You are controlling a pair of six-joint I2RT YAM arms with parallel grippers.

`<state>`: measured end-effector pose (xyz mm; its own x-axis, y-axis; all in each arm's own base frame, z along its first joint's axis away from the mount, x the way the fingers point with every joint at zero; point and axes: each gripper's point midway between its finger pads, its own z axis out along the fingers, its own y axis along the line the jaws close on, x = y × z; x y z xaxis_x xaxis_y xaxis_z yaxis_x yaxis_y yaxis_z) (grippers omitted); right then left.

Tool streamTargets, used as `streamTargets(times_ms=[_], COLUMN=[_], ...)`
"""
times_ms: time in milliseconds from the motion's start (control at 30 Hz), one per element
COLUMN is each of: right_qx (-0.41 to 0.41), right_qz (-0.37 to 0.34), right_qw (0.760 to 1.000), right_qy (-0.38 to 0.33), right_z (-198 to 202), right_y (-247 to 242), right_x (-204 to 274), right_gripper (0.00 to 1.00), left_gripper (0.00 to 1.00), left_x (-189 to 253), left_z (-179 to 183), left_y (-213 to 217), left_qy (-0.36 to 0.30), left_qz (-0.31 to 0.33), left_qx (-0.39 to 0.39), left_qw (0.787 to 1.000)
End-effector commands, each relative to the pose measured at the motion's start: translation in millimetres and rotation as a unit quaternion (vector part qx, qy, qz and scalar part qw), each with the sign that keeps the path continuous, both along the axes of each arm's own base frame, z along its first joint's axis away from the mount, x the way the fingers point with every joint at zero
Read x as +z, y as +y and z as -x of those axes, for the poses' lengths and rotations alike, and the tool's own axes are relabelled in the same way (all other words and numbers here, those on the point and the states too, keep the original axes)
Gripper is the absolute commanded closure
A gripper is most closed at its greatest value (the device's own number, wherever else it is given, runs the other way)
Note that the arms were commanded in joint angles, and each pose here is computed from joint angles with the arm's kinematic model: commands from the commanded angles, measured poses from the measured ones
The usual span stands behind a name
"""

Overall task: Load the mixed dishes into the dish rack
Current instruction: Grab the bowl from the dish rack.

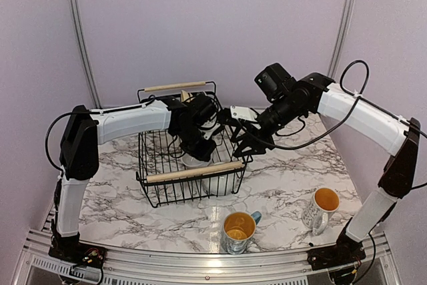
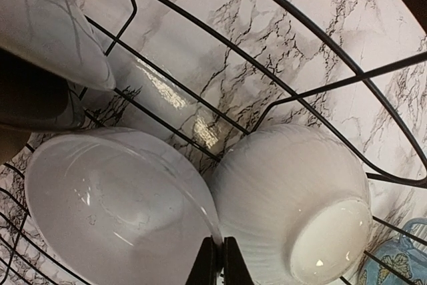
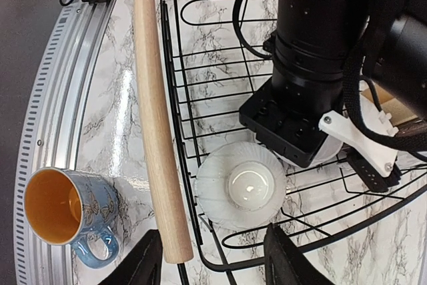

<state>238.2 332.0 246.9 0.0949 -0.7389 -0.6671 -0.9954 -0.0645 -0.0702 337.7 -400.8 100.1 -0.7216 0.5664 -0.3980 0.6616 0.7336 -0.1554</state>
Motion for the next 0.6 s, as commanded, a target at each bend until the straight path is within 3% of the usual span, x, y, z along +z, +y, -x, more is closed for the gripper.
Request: streamTargets(times_ms=[0,300,567], right_qx=[-0.007,-0.007,-0.007], right_qz=[-0.015,-0.015,-0.015], right_qw=[1.0,1.0,1.0], right_qy=[-0.016,-0.008,-0.007], right_z=[-2,-1,0], right_y=[-1,-1,-1], right_x=[15,10,8], right_gripper=[0.5,0.5,0.5], left_gripper=[1.0,1.0,1.0], left_x=[31,59,72], left_z=[11,27,18], left_y=[1,-14,-13], left_qy=[0.008,0.047,0.066], left_qz=[0.027,0.158,0.302], left_qx=[0.005,0.036,0.108], left_qw=[1.0,0.986,0.945])
